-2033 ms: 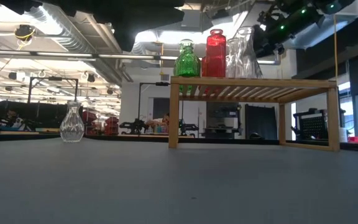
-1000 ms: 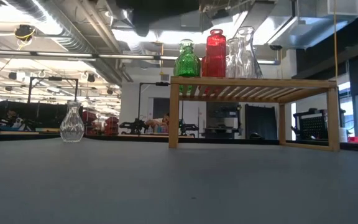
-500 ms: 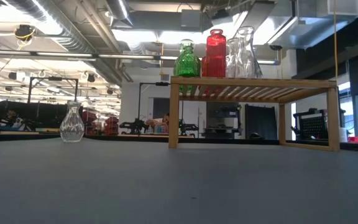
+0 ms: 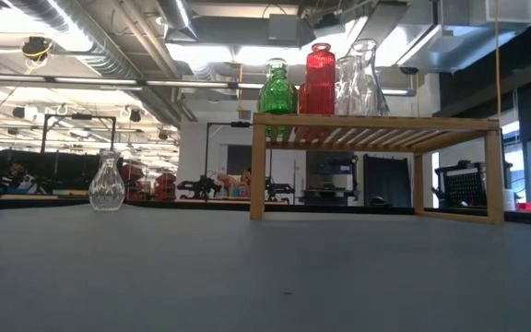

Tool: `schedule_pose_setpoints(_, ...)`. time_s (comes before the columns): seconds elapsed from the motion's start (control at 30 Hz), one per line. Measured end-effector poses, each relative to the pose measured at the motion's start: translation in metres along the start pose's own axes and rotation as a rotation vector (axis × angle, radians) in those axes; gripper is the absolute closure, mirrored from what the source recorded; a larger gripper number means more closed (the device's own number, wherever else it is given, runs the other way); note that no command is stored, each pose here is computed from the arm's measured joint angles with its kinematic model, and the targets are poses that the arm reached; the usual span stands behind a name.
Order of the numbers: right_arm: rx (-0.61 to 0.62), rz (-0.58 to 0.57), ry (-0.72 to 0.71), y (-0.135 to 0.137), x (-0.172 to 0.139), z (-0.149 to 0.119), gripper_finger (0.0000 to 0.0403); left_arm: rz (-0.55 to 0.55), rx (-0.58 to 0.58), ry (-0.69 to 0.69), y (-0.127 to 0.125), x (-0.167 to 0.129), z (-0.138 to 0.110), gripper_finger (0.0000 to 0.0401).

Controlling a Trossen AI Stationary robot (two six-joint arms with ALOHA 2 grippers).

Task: Sort vases onto shelf
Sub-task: Put the bottom transparent vase on the shelf, aligned with the other transparent vase

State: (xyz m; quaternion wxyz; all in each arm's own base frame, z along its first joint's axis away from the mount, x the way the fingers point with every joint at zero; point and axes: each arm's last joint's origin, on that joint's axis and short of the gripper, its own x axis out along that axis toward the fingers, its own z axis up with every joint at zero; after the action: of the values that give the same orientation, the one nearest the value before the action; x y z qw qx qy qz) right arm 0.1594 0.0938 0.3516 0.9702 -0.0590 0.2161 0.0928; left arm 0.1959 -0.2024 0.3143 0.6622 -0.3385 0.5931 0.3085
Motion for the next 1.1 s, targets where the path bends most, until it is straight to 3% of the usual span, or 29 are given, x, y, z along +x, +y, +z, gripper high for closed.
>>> schedule_pose_setpoints(0.13,-0.005,0.000,0.002,0.000,0.000,-0.001,0.0139,0.086,-0.093,-0.012,0.011,0.004,-0.011,0.0211)
schedule_pose_setpoints(0.33,-0.007,0.000,0.003,0.000,0.000,-0.001,0.0139,0.202,-0.105,0.052,0.020,0.025,-0.018,0.0211)
schedule_pose_setpoints(0.7,-0.005,-0.001,0.003,0.000,0.000,-0.001,0.0139,0.198,-0.028,0.085,0.024,0.066,-0.021,0.0215)
schedule_pose_setpoints(0.9,-0.008,-0.012,0.008,0.000,0.002,-0.001,0.0139,0.239,0.018,0.095,0.030,0.077,-0.017,0.0269)
schedule_pose_setpoints(1.1,-0.019,-0.022,0.031,0.002,0.008,-0.002,0.0139,0.190,0.073,0.078,0.023,0.074,-0.010,0.0352)
